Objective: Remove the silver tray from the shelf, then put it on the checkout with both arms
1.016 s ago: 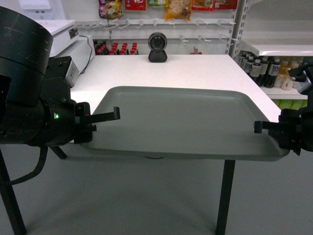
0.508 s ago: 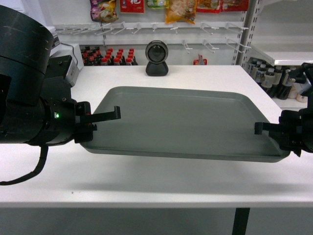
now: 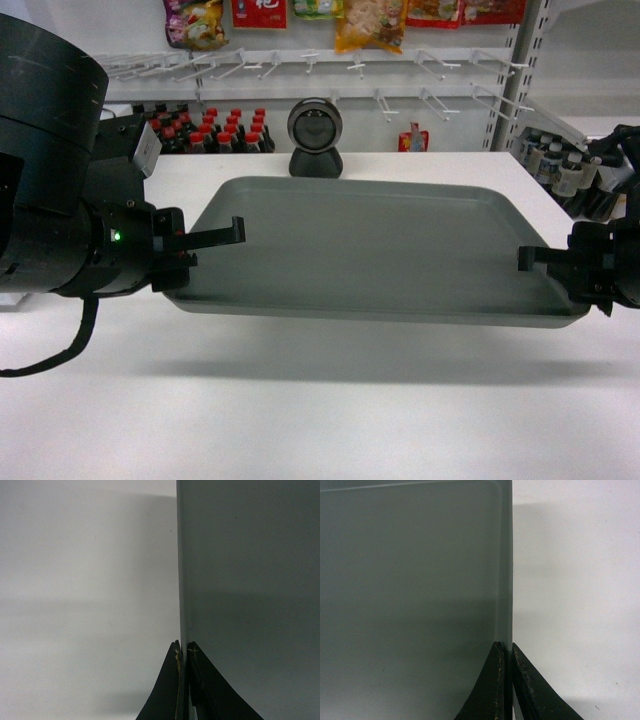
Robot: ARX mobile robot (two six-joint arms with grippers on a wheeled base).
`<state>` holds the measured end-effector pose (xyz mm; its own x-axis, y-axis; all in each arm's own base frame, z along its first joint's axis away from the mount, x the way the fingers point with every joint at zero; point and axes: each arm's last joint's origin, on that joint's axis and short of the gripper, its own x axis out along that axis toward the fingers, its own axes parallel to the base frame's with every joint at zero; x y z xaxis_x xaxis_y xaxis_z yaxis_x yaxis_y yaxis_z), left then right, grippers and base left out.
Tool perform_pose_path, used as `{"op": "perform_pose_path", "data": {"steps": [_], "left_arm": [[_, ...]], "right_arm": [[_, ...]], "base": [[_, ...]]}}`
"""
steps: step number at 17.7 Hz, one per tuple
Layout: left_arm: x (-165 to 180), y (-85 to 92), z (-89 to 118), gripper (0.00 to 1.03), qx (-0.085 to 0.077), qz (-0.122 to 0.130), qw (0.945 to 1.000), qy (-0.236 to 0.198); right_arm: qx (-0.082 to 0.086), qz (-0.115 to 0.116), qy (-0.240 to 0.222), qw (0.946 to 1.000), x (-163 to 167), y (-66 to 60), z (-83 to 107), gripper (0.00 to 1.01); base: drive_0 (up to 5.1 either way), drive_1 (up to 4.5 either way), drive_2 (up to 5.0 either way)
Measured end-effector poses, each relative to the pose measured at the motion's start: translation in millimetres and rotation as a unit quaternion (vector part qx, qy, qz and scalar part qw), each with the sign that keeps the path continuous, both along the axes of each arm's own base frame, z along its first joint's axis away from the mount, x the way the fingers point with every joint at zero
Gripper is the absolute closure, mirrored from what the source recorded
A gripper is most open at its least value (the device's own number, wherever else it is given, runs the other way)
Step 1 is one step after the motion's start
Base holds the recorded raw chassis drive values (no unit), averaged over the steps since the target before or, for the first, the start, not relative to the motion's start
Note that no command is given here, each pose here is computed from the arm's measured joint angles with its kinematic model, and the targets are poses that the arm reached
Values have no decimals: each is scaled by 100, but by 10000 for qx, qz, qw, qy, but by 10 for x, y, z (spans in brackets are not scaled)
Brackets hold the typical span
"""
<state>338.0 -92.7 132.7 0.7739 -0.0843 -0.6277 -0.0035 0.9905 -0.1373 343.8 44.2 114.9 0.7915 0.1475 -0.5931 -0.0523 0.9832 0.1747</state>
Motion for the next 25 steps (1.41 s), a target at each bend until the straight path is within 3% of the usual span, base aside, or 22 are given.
{"op": "perform_pose_path", "data": {"steps": [2, 3, 4, 5, 8, 12, 13, 16, 17, 19, 21, 23, 25], "left_arm": [[-3, -14, -14, 100, 46, 71, 9999, 97], [38, -141, 1, 100, 611, 678, 9955, 260], [163, -269, -39, 99, 1142, 1188, 9863, -19], [287, -335, -66, 98, 1396, 1397, 9801, -200], [629, -442, -206, 97, 1523, 1376, 9779, -395], [750, -482, -681, 97, 1722, 1211, 9775, 116], [752, -530, -737, 97, 1742, 1231, 9769, 157], [750, -563, -740, 97, 1613, 1259, 9786, 207], [754, -564, -736, 96, 1523, 1337, 9791, 183], [787, -534, -725, 76, 1206, 1647, 9790, -1], [788, -537, -674, 58, 924, 1725, 9806, -92], [719, -488, -577, 40, 519, 1711, 9837, -190], [623, -409, -336, 22, 171, 1634, 9856, -400]], "right_arm": [[11, 9, 1, 10000, -1, -1, -1, 99], [40, 178, -266, 9995, 19, 12, 25, 99], [-43, 433, -664, 9968, 122, 26, 0, 99], [-172, 516, -819, 9952, 228, 39, -21, 99], [-348, 474, -890, 9943, 534, 69, -183, 99], [-353, 564, -454, 9968, 668, 65, -564, 99], [-456, 611, -392, 9963, 706, 43, -638, 99], [-622, 729, -414, 9945, 726, -3, -631, 96], [-665, 926, -366, 9928, 700, 0, -655, 87], [-444, 1379, -401, 9886, 663, 65, -662, 68], [-386, 1496, -378, 9873, 648, 132, -645, 49], [-267, 1421, -429, 9886, 657, 94, -541, 32], [-109, 1151, -616, 9914, 677, -98, -286, 13]], "base": [[0, 0, 0], [0, 0, 0], [0, 0, 0], [0, 0, 0], [0, 0, 0], [0, 0, 0], [0, 0, 0], [0, 0, 0], [0, 0, 0], [0, 0, 0], [0, 0, 0], [0, 0, 0], [0, 0, 0]]}}
